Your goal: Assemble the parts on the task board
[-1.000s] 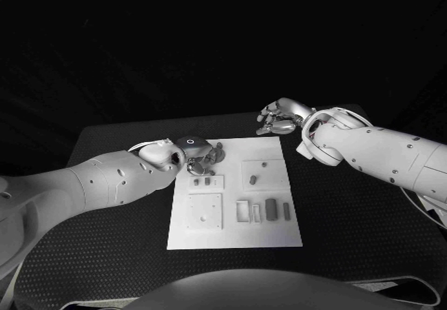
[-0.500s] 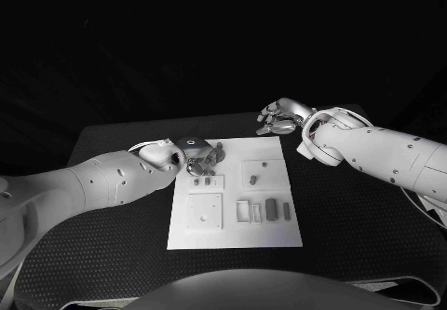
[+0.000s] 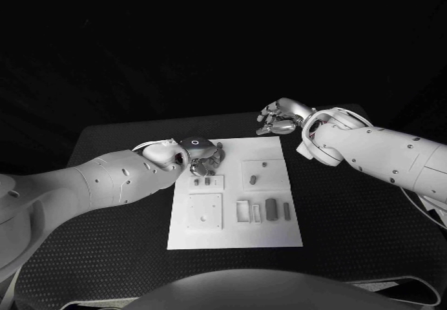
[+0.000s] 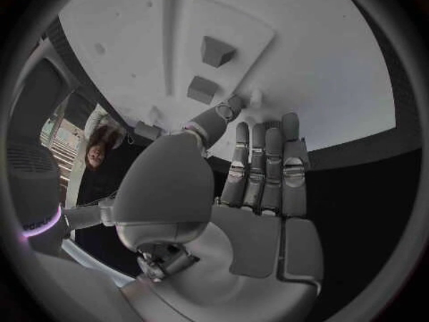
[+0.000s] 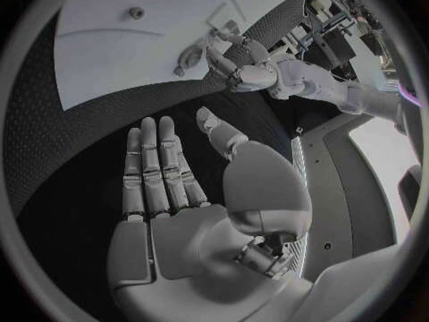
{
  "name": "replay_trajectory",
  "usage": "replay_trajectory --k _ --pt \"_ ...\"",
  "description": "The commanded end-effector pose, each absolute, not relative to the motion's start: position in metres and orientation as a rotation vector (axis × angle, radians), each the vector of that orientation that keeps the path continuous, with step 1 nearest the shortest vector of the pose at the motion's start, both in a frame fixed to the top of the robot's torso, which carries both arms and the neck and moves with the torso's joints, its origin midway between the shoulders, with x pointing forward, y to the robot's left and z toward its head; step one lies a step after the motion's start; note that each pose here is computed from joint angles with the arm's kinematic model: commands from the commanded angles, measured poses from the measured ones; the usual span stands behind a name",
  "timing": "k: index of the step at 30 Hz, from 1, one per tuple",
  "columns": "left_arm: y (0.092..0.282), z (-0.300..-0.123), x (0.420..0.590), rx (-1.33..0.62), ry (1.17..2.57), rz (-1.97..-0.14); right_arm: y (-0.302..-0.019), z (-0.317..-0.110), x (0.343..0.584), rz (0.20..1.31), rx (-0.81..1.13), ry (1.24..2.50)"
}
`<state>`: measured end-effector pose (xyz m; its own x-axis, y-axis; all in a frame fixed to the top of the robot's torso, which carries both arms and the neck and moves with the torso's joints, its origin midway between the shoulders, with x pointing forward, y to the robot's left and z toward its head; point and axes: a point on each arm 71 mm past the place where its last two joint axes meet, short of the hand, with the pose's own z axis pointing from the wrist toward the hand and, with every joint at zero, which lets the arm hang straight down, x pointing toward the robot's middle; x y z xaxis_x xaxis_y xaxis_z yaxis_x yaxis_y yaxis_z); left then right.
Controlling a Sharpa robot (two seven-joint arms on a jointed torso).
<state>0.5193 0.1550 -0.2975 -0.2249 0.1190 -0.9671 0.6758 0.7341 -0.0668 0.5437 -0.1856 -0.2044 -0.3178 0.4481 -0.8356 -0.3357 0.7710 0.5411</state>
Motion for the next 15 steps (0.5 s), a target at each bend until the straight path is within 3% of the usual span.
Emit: replay_trajectory --k 1,15 --pt "0.1509 -0.2974 0.5172 0.658 1.739 -0.613 -0.1845 -0.2043 0.5433 0.795 0.082 1.729" --pt "0.1512 -0.2995 0.5181 0.667 1.765 -0.602 -0.1844 -0.2043 0.5432 0.796 0.082 1.729"
